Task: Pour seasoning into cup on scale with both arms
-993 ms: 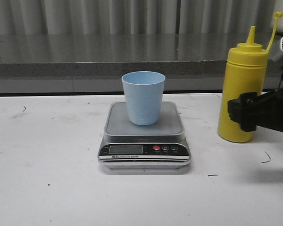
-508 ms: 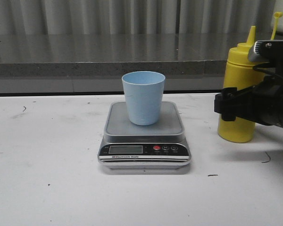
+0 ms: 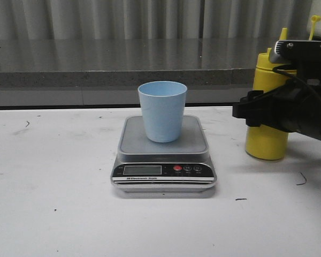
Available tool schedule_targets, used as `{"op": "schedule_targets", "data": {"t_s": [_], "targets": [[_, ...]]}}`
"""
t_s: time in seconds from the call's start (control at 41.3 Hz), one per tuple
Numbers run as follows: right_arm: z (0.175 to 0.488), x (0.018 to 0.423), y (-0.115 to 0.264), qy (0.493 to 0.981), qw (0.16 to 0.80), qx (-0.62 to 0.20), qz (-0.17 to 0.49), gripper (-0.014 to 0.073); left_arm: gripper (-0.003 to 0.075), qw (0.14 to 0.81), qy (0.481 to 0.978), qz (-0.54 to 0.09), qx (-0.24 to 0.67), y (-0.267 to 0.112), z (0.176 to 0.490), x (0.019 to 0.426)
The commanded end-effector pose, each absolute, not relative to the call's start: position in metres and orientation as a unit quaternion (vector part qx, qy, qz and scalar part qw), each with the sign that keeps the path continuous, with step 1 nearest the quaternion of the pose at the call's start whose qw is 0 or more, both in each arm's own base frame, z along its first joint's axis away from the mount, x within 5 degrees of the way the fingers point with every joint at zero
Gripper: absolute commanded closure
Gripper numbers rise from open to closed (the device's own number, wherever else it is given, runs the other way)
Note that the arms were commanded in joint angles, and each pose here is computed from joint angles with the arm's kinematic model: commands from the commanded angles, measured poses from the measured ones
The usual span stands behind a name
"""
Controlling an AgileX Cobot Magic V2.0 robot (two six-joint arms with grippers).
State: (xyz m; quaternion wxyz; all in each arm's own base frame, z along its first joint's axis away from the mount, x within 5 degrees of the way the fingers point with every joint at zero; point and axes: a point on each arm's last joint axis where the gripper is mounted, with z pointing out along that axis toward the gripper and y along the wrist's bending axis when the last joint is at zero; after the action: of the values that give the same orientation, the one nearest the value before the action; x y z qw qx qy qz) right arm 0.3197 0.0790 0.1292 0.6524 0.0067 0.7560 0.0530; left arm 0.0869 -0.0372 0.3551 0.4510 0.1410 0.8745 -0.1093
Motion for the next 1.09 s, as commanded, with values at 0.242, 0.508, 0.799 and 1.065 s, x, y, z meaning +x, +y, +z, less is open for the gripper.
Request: {"op": "schedule_targets", "data": {"t_s": [0.242,0.508,0.799,1.065], "targets": [[0.189,0.317,0.083,0.722,0.687,-0.013,0.081,0.0243,0.0292,0.488,0.854,-0.120,0.134,-0.038,0.368,0.089],[0.246,0.317,0.096,0.780,0.604,-0.156,0.043,0.0244,0.0292,0.488,0.854,-0.120,0.134,-0.038,0.368,0.089],[0.294,0.325,0.103,0.820,0.450,-0.350,-0.062,0.0246,0.0292,0.488,0.854,-0.120,0.134,-0.038,0.368,0.089],[0.319,0.320,0.121,0.741,0.387,-0.504,-0.216,0.0246,0.0292,0.488,0.854,-0.120,0.134,-0.038,0.368,0.089]]}}
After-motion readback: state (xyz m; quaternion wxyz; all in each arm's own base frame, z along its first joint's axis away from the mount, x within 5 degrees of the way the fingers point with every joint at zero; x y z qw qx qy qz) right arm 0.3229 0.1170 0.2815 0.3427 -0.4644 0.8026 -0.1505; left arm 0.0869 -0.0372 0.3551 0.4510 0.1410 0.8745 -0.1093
